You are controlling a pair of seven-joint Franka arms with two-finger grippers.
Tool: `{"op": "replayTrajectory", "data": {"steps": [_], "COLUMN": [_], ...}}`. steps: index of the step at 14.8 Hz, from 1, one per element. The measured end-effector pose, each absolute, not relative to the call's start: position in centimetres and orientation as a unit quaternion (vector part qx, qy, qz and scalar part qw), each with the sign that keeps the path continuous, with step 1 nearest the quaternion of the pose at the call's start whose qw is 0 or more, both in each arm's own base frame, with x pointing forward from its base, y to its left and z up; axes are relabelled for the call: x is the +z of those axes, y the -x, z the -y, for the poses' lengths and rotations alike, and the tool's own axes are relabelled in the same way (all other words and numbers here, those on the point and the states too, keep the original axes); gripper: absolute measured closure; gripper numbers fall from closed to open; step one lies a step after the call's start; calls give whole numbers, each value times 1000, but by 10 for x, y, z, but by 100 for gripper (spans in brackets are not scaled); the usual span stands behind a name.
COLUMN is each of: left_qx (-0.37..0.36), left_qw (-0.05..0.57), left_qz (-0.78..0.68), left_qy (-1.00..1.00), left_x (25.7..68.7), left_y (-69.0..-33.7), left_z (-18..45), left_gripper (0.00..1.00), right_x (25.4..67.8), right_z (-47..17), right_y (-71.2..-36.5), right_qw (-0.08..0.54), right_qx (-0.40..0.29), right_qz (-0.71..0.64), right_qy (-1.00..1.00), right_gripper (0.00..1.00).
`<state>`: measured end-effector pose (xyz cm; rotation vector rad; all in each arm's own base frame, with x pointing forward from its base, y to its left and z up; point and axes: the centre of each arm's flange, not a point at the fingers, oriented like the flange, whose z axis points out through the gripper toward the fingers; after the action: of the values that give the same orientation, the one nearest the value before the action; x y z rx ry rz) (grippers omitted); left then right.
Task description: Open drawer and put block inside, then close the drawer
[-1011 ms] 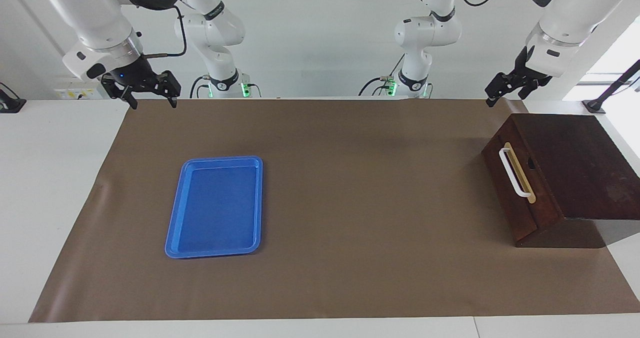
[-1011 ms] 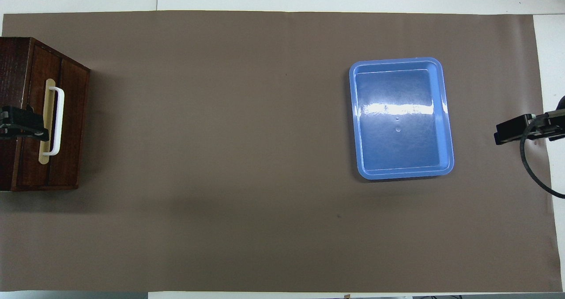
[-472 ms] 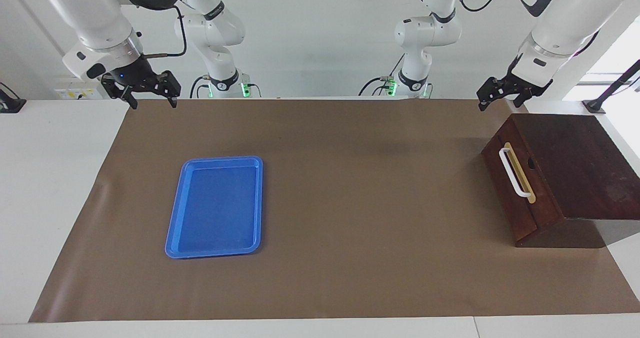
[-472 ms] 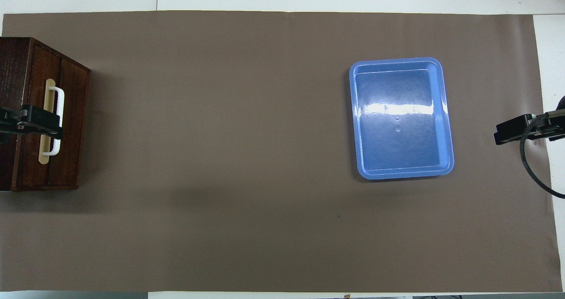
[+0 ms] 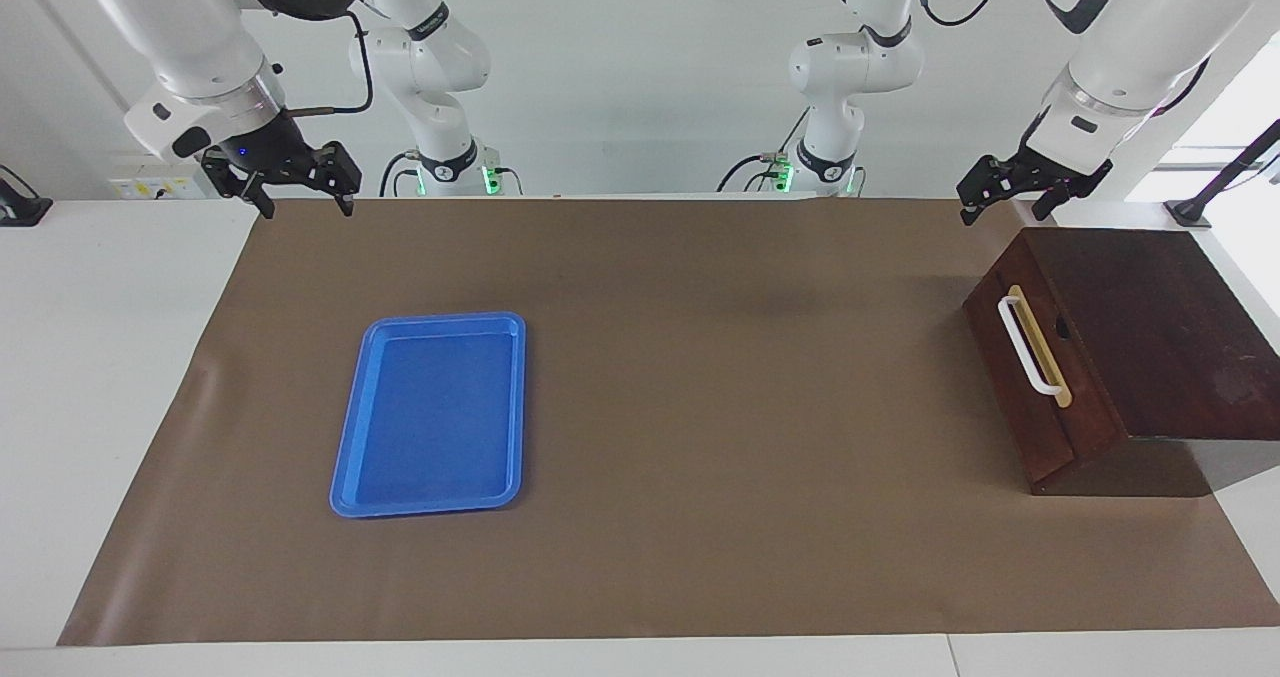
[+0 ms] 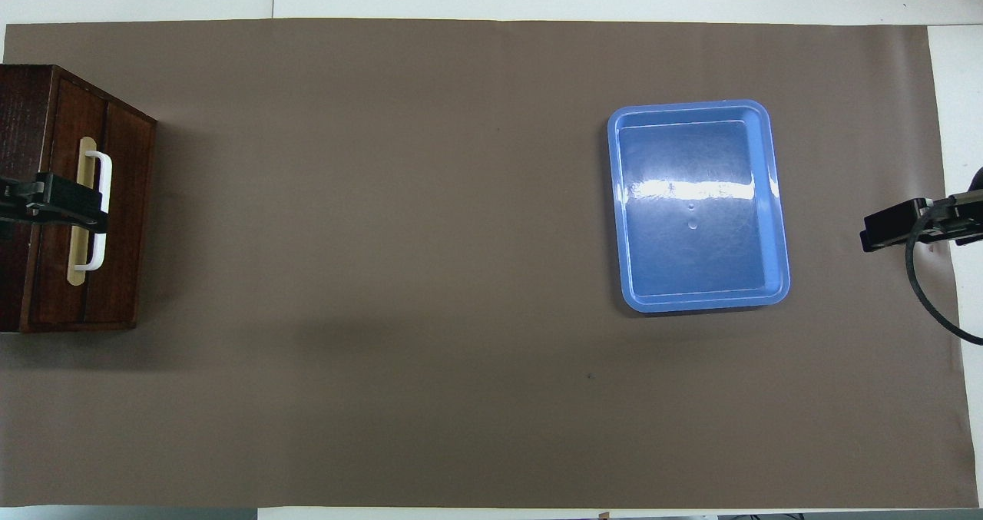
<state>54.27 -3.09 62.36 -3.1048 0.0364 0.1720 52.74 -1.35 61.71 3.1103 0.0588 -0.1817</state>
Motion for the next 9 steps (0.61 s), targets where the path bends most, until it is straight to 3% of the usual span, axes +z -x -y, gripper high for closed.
{"op": "replayTrajectory", "data": {"steps": [9], "left_qx": [65], "left_qw": [16], "left_qz": [-25], "left_qy": [997], "left_x": [591], "left_y": [-548], "left_z": [43], "left_gripper": [0], "right_x": [617], "right_z": [14], "right_y": [-527], "right_qw": [13], "right_qx": [-58], "right_qz": [-18], "right_qy": [-998], "right_gripper": [0]}}
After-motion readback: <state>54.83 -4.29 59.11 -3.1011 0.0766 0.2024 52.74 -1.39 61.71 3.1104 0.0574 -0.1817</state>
